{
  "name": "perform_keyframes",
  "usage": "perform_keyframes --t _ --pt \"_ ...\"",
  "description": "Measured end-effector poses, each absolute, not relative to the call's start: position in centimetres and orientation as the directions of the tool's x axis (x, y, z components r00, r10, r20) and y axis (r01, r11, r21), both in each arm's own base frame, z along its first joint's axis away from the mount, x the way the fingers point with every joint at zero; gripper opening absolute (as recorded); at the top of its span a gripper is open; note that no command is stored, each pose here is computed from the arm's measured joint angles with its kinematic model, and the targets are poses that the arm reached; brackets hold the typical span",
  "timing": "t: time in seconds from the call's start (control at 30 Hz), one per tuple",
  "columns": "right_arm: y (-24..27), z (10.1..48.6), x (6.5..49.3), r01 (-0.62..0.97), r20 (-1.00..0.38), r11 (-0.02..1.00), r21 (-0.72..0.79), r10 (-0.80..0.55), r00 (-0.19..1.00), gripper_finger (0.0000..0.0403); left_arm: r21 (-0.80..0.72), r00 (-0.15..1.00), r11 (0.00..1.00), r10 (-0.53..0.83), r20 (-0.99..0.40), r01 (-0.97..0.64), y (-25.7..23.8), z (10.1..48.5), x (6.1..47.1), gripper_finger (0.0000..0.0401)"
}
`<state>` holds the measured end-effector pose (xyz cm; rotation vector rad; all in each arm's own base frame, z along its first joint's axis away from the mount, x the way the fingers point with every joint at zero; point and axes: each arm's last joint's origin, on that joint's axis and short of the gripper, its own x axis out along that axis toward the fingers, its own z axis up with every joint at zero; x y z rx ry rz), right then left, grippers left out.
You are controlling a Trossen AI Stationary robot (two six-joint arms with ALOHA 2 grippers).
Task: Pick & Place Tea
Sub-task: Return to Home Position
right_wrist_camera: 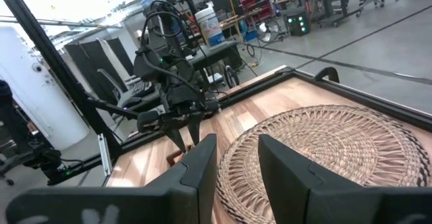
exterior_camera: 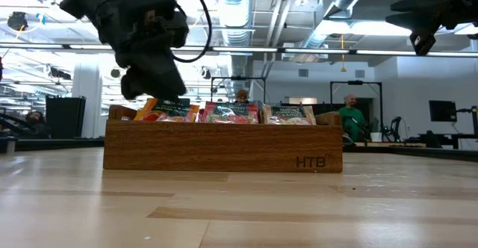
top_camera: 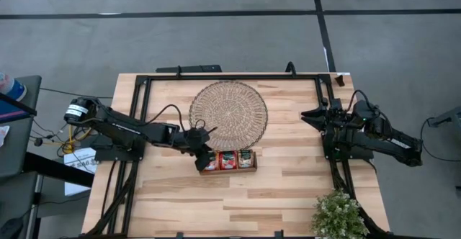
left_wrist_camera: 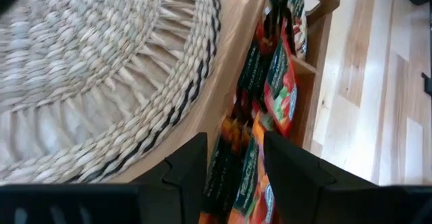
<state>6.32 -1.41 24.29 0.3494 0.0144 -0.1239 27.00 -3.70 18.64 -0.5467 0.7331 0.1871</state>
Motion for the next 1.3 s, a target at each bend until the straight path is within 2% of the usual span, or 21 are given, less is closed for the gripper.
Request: perform_keyframes --t 0.1,0.2,0.37,0.47,0.63,0.77,0.97,1.3 --pt "-1.4 24.3 6.3 0.122 -0.035 0.932 0.341 -0.117 0.992 0.0102 -0.398 0.737 0.844 -0.005 -0.676 -0.359 -3.4 20.0 25.8 0.0138" --pt "-1.4 24.3 6.3 0.122 -0.035 0.932 0.34 -0.117 0.993 0.0102 -0.328 0.73 0.837 0.118 -0.673 -0.438 -2.9 22.0 23.5 0.0138" --pt "-1.3 24.3 6.1 0.108 -0.024 0.935 0.339 -0.106 0.994 0.0102 -0.268 0.771 0.785 0.371 -0.517 -0.558 -2.8 26.2 18.5 0.0138" --pt "-1.2 24.5 6.0 0.083 -0.018 0.94 0.33 -0.082 0.997 0.0102 -0.298 0.78 0.751 0.435 -0.449 -0.59 -2.9 27.3 15.5 0.0138" --pt "-0.8 24.3 5.7 -0.003 -0.069 0.953 0.301 0.025 0.997 0.0102 -0.372 0.849 0.777 0.377 -0.37 -0.507 -4.0 25.4 12.9 0.0138" --pt "-0.8 24.2 5.7 -0.016 -0.069 0.953 0.302 0.039 0.997 0.0102 -0.415 0.871 0.767 0.417 -0.26 -0.49 -4.8 22.8 11.8 0.0138" --pt "-0.8 24.4 5.8 -0.019 -0.057 0.953 0.303 0.038 0.998 0.0102 -0.459 0.877 0.749 0.441 -0.193 -0.477 -5.6 19.4 10.3 0.0138" --pt "-1.1 23.8 6.7 -0.045 0.029 0.957 0.287 0.038 0.999 0.0102 -0.509 0.885 0.726 0.409 -0.222 -0.462 -5.5 15.8 10.2 0.0138"
